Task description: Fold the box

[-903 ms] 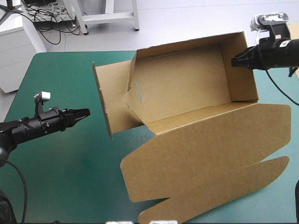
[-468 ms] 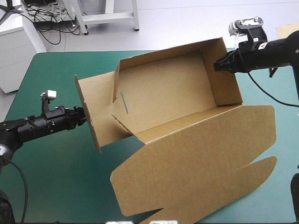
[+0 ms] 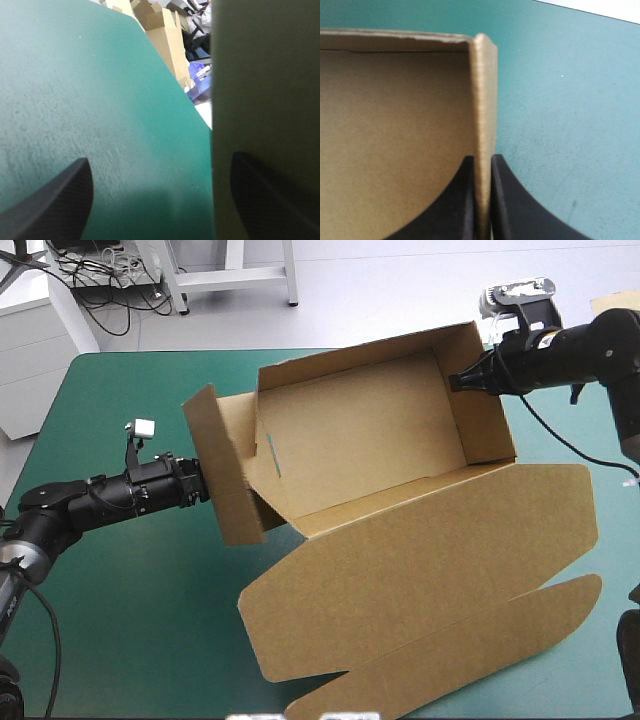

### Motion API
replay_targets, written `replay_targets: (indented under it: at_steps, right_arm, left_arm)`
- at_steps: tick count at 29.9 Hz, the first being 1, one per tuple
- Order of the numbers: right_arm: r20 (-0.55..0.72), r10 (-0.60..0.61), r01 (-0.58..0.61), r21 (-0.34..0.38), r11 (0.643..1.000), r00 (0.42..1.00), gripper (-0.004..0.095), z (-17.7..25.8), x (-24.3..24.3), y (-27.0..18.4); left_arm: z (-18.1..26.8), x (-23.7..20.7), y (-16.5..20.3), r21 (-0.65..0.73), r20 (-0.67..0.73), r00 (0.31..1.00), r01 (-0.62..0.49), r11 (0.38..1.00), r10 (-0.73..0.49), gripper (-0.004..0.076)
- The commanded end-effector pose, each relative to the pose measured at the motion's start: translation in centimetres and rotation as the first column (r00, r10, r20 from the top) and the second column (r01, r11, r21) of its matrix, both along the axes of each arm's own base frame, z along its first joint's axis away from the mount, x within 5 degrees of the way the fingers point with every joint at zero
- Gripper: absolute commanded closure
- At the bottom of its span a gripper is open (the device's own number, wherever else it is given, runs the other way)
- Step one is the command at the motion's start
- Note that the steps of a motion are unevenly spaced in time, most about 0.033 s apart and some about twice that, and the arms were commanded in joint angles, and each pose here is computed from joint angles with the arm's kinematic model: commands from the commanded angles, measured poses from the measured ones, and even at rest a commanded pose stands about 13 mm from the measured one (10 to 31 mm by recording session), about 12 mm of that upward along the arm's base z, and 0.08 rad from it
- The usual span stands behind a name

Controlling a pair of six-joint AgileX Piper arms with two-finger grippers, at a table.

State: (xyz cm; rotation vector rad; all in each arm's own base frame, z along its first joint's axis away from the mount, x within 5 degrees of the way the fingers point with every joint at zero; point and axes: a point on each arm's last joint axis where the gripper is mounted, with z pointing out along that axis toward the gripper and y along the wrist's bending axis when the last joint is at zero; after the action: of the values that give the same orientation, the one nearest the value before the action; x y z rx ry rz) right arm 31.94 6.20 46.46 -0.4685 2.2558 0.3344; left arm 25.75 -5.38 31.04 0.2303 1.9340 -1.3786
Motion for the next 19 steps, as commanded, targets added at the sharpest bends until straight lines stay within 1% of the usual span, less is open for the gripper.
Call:
replay_targets:
  at_steps: [1,5,7,12,19]
  right_arm:
    - [0.146,-0.041,0.038,0.026,0.999,0.988,0.0921,2.5,-1.0,1.1]
    - [0.195,-0.036,0.021,0.077,0.997,0.980,0.0920,3.0,-1.0,2.6]
    - [0.219,-0.034,0.015,0.087,0.996,0.975,0.0920,3.2,-1.1,3.5]
    - [0.285,-0.081,0.065,0.065,0.996,0.955,0.0920,3.6,-1.2,4.9]
    - [0.316,-0.114,0.093,0.083,0.992,0.942,0.0920,4.0,-1.3,5.7]
  left_arm:
    - [4.3,-1.3,-1.2,-0.103,0.150,0.984,0.113,0.988,-0.097,0.0178]
    - [5.4,-1.3,-1.8,-0.080,0.189,0.974,0.145,0.986,-0.128,0.0178]
    - [5.5,-1.2,-1.8,-0.091,0.196,0.973,0.142,0.986,-0.122,0.0177]
    - [5.6,-1.2,-1.8,-0.097,0.202,0.972,0.140,0.985,-0.118,0.0160]
    - [6.0,-1.2,-2.0,-0.135,0.219,0.970,0.139,0.981,-0.107,0.0158]
